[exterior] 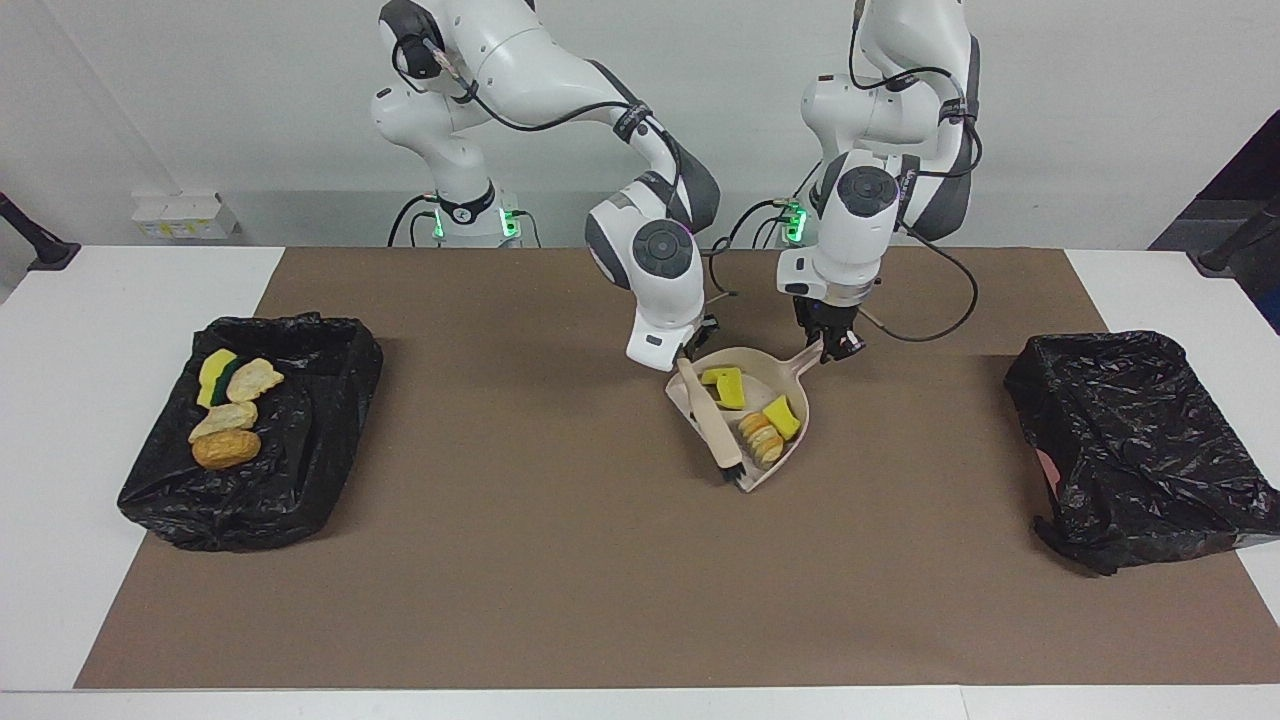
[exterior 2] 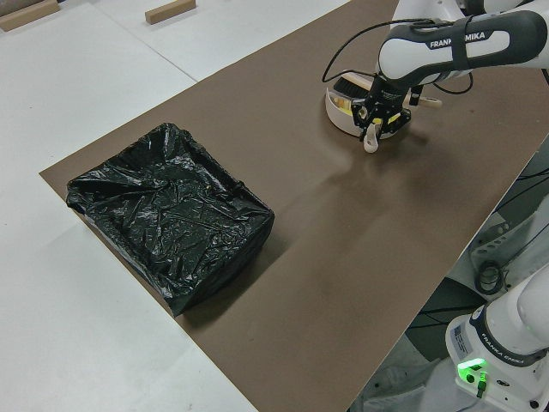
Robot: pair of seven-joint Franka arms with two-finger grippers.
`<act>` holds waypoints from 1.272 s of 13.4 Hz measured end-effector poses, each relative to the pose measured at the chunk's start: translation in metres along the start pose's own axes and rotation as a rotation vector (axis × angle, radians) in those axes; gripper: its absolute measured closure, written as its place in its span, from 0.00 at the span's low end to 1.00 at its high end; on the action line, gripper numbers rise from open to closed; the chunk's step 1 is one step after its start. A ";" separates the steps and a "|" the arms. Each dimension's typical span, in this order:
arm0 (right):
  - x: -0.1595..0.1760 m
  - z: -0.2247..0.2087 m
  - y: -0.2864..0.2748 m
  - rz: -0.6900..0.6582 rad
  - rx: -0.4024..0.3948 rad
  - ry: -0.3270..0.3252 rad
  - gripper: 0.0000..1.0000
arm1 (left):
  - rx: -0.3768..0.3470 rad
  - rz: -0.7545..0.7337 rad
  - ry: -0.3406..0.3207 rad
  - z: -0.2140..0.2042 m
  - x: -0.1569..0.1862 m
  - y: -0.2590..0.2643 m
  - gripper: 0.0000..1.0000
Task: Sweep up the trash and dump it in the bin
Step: 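Lift the dustpan with the left gripper toward the black bag nearest it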
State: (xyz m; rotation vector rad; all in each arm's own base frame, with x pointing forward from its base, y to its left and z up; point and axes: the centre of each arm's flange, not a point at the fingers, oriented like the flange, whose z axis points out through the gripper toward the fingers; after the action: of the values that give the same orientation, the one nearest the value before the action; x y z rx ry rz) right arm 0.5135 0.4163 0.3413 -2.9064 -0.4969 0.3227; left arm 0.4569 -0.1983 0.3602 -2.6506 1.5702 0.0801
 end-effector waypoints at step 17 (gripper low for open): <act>-0.103 -0.010 -0.052 0.314 -0.165 -0.046 0.74 | -0.036 -0.365 0.050 -0.097 -0.075 -0.105 0.69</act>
State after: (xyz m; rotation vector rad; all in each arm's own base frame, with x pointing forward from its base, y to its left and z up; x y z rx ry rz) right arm 0.4047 0.4278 0.3806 -3.1439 -0.0714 0.4083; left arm 0.5142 -0.0903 0.4647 -2.9373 1.0793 0.0242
